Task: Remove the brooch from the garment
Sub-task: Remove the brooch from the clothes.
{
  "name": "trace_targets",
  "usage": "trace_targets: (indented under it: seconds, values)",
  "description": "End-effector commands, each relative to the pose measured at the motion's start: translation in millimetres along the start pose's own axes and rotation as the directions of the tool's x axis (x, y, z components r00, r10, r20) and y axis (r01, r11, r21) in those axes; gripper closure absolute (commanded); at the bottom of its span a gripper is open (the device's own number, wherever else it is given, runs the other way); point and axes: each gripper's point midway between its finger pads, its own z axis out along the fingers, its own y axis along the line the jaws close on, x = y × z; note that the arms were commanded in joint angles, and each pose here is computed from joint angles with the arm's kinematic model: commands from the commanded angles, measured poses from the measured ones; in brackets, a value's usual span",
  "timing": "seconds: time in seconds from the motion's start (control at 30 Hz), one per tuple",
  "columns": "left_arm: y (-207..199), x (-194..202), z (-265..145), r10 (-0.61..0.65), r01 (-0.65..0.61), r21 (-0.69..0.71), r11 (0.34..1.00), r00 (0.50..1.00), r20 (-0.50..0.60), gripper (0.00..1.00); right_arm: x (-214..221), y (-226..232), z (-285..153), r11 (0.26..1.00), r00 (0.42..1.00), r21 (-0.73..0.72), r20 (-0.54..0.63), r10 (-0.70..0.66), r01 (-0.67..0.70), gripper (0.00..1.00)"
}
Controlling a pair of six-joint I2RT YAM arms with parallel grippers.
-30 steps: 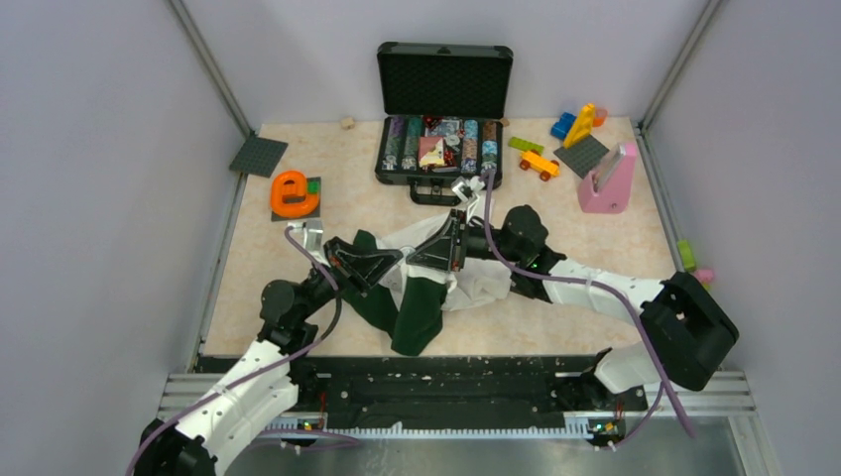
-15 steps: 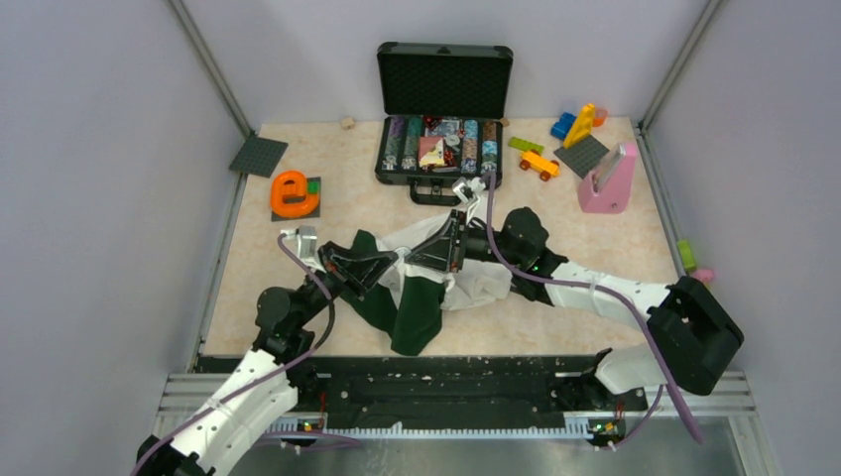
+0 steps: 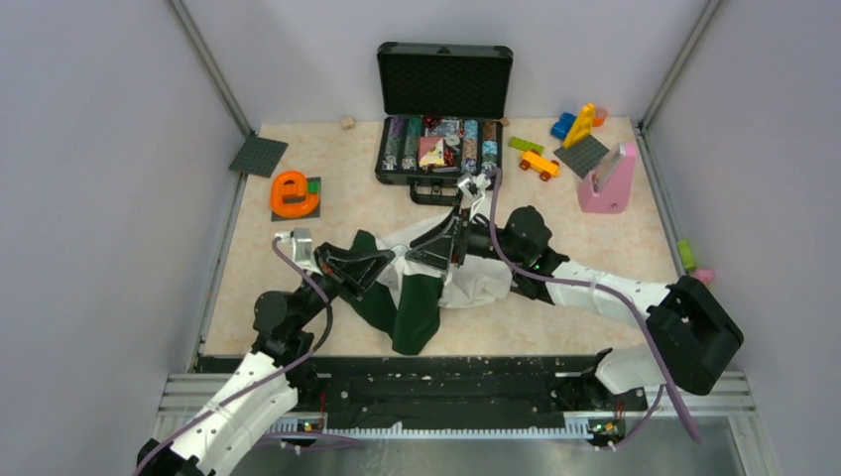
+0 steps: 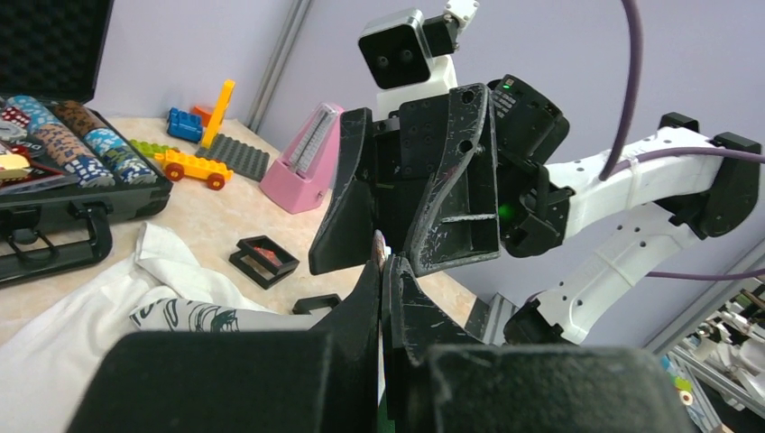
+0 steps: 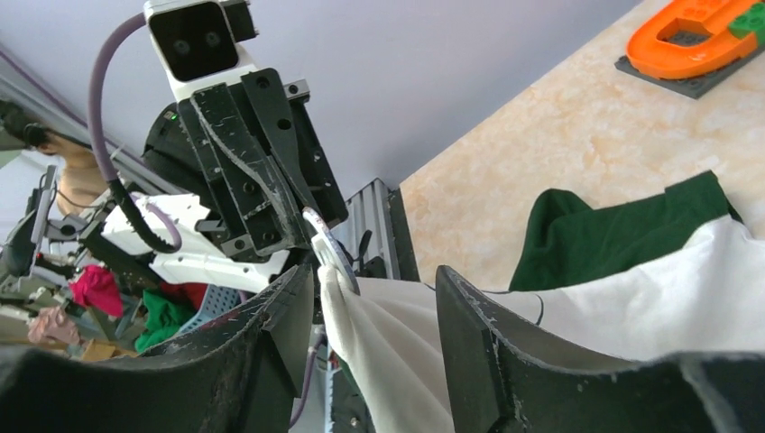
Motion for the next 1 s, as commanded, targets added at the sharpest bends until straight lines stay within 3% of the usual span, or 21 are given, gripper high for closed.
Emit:
trace_targets:
  seconds: [0.0,0.27,0.63,0.97]
  values:
    - [-27.1,-23.5,4.2,0.026,-0.034,0.108,0.994,0.997,0.074,1.0,-6.0,15.1,2.9,0.995,0.999,-0.096,0.012,-0.033,0.034,0.47]
    - [-31.1,-24.1,5.2,0.005,-0.014,0.13,0.991,0.997,0.073,1.0,-2.7,18.9,7.4,0.992,0.999,-0.12,-0.003,-0.035,0.035,0.54]
    - [-31.1,-22.9,5.6,-0.003,-0.006,0.135,0.991,0.998,0.068,1.0,-0.5,27.8,6.1,0.986,0.999,-0.161,-0.007,-0.051,0.05,0.51]
    - [-32.2,-22.3,5.7,-0.006,-0.004,0.142,0.99,0.998,0.065,1.0,1.8,25.7,9.9,0.987,0.999,-0.156,-0.016,-0.049,0.046,0.56]
